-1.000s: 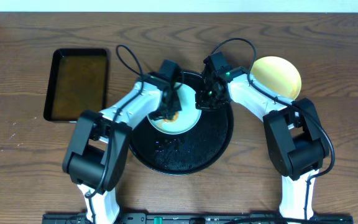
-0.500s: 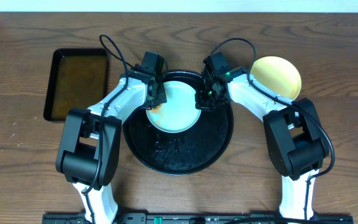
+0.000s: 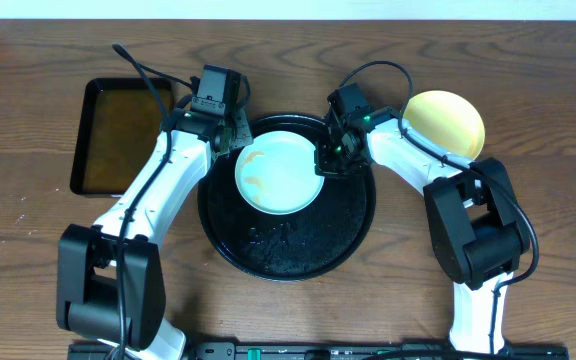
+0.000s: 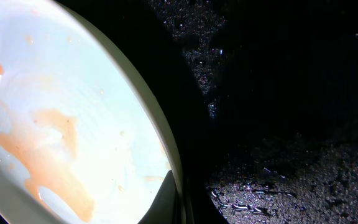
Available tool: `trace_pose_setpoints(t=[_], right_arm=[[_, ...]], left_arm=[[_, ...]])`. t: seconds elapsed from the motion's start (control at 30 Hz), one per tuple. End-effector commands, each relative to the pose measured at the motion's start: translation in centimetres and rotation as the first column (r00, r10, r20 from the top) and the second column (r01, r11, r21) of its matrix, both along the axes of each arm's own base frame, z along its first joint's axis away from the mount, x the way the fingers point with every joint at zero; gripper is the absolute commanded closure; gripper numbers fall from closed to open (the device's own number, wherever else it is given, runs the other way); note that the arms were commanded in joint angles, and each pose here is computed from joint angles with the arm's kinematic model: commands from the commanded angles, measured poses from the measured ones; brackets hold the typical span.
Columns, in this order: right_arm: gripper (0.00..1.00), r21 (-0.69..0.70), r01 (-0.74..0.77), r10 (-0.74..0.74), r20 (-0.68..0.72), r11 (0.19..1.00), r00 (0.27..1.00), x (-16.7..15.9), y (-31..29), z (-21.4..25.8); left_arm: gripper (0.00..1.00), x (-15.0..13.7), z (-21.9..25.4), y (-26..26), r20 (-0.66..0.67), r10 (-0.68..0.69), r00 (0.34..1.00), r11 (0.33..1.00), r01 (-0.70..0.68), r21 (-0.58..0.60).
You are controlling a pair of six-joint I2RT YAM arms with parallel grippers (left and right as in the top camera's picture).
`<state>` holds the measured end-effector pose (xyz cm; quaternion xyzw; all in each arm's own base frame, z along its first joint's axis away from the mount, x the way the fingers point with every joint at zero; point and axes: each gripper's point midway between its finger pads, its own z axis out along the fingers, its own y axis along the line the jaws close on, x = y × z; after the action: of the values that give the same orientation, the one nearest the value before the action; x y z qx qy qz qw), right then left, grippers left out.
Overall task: Clean dirty plates on tray and stack at the side
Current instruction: 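Scrub the light-blue plate with the sponge in the left gripper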
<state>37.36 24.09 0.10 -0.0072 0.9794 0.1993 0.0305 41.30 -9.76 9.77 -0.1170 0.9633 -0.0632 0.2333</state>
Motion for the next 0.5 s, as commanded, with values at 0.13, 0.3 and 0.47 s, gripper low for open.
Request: trace_pose_setpoints(t=[0.13,0.3,0.47], right_arm=[[0.99,-0.153,0.036,-0.042,-0.037,0.988,0.998,-0.8,-3.1,-3.5],[0.99,-0.153,0.036,-0.043,-0.038,0.987,0.998,-0.8,-3.1,-3.5],[0.99,-0.155,0.036,-0.043,-0.04,0.987,0.998,-0.8,-3.1,-3.5]], left_arm=[[0.92,-3.8,-5.2,-7.4,-0.237,-0.109,0.965,0.958,0.038,-0.286],[0.93,-7.2,-8.3,-10.4,-0.368,-0.19,0.91,0.95,0.076,-0.304],[0.93,-9.4,-9.0,-9.7,-0.443,-0.19,0.876,0.967,0.089,-0.24]])
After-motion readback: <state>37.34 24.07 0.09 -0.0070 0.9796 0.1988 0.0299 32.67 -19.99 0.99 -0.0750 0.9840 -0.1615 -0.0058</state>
